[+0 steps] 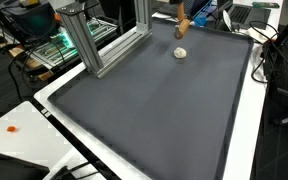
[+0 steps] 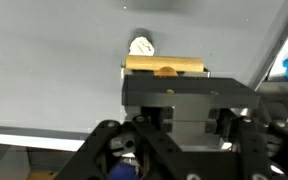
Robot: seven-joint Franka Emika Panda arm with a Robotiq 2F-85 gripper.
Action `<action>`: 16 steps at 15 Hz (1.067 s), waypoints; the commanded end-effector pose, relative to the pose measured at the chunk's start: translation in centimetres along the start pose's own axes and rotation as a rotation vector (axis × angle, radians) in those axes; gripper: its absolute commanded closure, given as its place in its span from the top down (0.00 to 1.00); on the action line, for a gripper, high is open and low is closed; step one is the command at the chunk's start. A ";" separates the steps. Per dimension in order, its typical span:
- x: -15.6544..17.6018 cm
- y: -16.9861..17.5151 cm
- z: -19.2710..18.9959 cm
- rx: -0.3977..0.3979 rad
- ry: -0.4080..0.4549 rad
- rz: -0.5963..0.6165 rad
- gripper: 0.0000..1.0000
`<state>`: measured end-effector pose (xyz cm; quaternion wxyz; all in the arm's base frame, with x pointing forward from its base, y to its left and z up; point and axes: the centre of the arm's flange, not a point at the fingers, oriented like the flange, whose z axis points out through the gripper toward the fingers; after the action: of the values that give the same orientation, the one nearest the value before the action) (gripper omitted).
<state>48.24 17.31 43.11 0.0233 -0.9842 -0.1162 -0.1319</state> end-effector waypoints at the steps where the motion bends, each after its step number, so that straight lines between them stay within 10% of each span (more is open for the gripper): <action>1: 0.1 0.0 0.3 0.003 -0.004 0.008 0.36; 16: 2.5 2.7 5.0 -0.048 0.007 0.079 0.36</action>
<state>51.39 15.74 39.37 0.0108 -0.9882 -0.0850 -0.1266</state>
